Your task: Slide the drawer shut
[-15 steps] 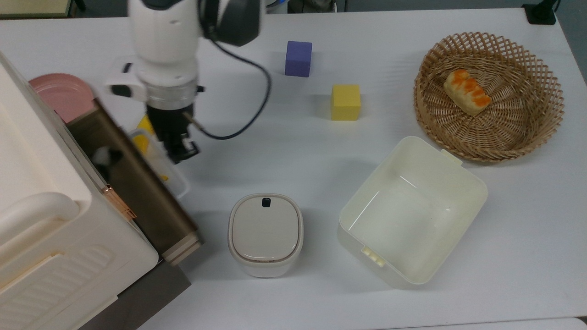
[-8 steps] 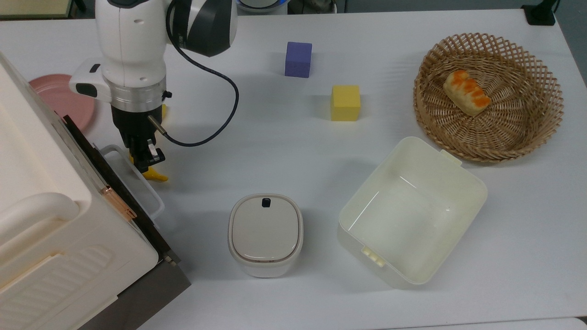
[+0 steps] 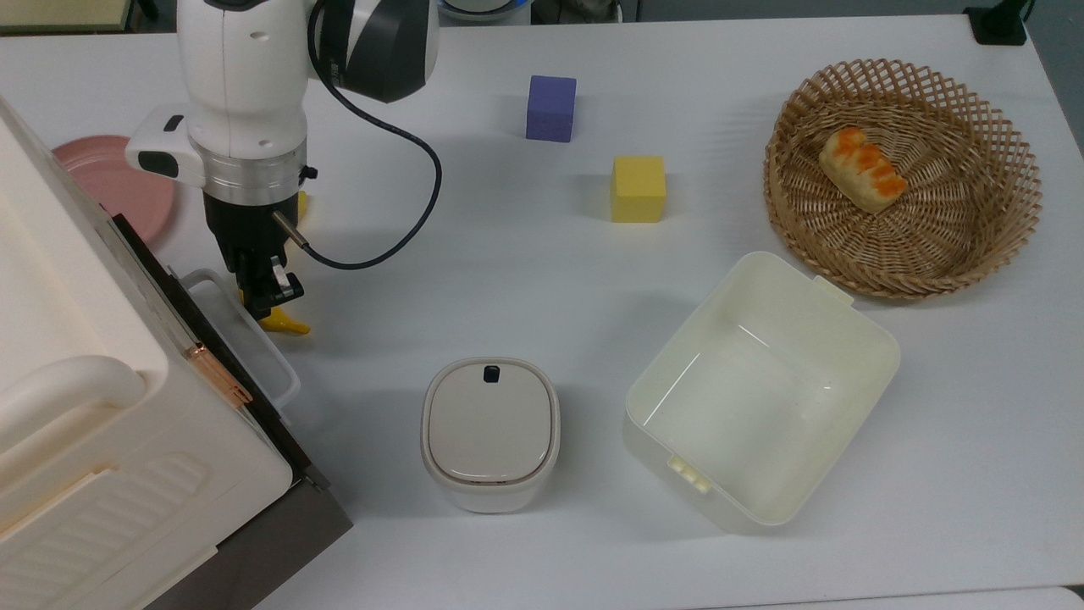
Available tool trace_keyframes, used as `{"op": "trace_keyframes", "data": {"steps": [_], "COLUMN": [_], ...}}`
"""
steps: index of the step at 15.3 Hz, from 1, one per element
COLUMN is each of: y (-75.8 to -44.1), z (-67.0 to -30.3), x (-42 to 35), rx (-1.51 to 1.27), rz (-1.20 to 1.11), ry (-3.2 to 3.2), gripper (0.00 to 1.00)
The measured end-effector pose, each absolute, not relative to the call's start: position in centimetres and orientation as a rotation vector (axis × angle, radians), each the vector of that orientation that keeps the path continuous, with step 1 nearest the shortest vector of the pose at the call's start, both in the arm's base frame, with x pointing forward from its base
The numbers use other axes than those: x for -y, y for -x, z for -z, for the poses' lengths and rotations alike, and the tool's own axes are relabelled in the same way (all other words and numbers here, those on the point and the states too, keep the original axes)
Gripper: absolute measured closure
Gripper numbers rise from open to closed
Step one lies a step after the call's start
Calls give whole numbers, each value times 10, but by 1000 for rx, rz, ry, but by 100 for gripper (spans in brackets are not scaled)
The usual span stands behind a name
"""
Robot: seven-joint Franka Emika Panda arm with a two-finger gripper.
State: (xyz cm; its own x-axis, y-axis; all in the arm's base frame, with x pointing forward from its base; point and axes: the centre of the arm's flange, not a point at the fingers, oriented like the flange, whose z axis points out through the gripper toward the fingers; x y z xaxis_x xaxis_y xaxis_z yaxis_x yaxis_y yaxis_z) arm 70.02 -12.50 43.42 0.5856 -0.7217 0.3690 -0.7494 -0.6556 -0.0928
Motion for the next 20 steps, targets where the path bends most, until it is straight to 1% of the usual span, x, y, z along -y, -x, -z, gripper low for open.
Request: {"op": "trace_keyframes", "data": {"steps": [5, 9, 11, 12, 15, 16, 17, 18, 19, 20], "y": [-701, -702, -701, -700, -698, -695, -692, -688, -684, -678], "z": [-443, -443, -444, -444, -448, -454, -462, -472, -481, -487], "x": [131, 131, 132, 132, 131, 132, 132, 134, 136, 136], "rx": [1265, 1264, 1228, 1192, 1061, 1016, 977, 945, 916, 889], "rz": [-611, -611, -603, -599, -590, -596, -606, -618, -611, -582], "ry": [-2717, -2717, -2723, -2734, -2771, -2781, -2789, -2793, -2796, -2801], "gripper": [97, 96, 89, 89, 72, 72, 66, 57, 52, 52]}}
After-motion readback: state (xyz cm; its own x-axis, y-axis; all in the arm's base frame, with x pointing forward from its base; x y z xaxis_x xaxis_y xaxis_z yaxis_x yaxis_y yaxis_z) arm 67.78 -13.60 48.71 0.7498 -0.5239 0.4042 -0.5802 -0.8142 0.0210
